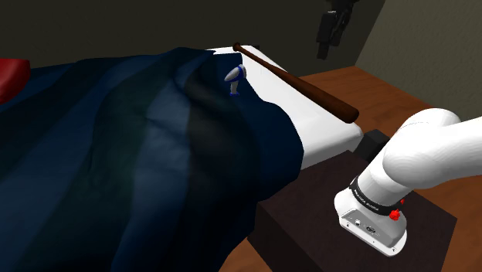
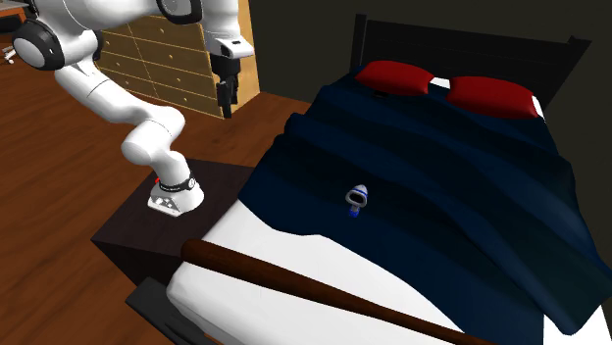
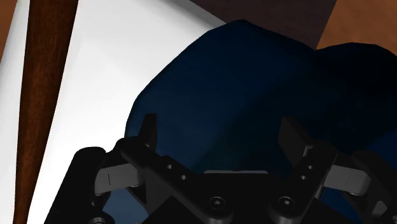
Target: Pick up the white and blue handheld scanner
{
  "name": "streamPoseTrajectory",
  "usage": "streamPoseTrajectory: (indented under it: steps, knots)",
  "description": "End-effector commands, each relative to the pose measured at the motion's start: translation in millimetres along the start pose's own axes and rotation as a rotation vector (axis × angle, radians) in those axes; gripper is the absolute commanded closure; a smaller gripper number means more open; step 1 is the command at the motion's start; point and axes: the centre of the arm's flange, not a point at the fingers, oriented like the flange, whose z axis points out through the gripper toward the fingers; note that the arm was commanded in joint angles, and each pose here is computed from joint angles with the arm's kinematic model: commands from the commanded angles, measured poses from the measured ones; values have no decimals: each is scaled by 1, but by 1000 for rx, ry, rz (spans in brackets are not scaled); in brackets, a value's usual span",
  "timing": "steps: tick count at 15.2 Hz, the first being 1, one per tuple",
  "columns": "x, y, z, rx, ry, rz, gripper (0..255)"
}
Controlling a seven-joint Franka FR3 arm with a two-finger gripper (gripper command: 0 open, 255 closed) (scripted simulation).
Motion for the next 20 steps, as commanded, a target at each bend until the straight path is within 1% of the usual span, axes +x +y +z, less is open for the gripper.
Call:
streamPoseTrajectory:
  steps: [1,11,20]
  knots:
    - [0,0,0,0,0,0,0]
    - [107,48,52,-58,-11,-245,0]
    - [211,71,99,-111,-22,-466,0]
